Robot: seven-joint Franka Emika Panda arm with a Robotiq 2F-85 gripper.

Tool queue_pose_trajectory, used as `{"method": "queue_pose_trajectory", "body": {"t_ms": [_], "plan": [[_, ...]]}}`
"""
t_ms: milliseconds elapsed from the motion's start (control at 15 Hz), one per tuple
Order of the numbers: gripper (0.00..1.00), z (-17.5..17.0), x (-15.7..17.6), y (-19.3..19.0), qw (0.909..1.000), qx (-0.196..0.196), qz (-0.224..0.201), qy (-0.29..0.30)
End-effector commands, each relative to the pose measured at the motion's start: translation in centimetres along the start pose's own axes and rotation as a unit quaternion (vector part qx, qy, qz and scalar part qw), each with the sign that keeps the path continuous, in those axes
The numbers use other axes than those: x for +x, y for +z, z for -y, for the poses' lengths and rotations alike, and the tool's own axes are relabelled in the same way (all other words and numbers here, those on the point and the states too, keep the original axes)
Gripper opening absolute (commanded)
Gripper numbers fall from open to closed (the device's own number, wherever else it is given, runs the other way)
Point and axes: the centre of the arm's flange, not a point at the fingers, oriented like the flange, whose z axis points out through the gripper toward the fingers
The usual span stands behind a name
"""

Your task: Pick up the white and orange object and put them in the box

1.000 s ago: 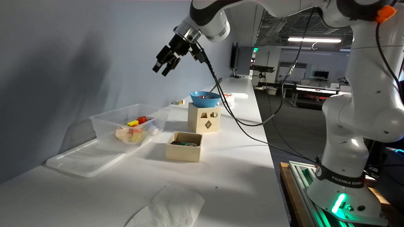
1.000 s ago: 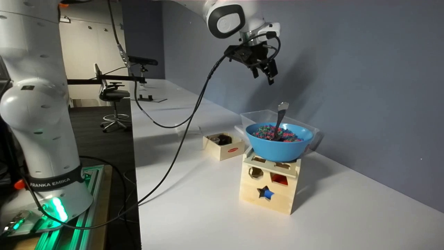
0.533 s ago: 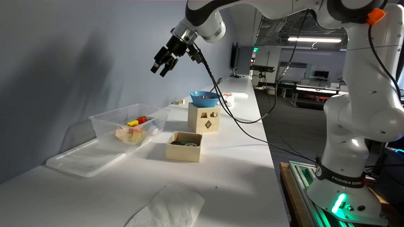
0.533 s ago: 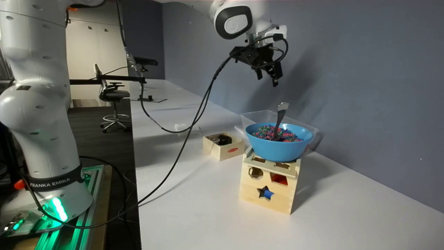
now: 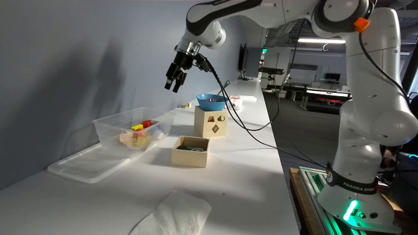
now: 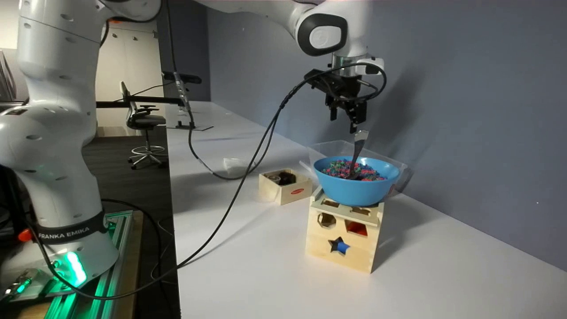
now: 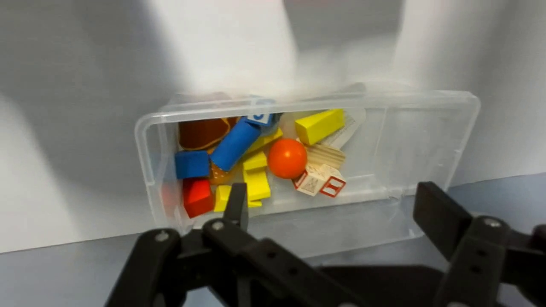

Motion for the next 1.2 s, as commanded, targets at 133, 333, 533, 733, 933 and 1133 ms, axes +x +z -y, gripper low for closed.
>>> {"method": "queue_pose_trajectory", "body": {"t_ms": [133, 333, 533, 733, 933, 1133], "plan": [[1.00, -1.0, 7.4, 4.6, 0.9976, -0.062, 0.024, 0.018], [1.00, -1.0, 3.7, 4.9, 0.9988, -0.043, 0.023, 0.009], [1.00, -1.5, 3.7, 4.2, 0.9988, -0.043, 0.019, 0.012], [1.00, -1.3, 4.9, 7.1, 0.9979, -0.054, 0.028, 0.019], [1.00, -0.5, 6.2, 11.3, 0.9978, -0.047, 0.043, 0.016], [1.00, 0.0, 6.5, 14.5, 0.9966, -0.058, 0.057, 0.010]]}}
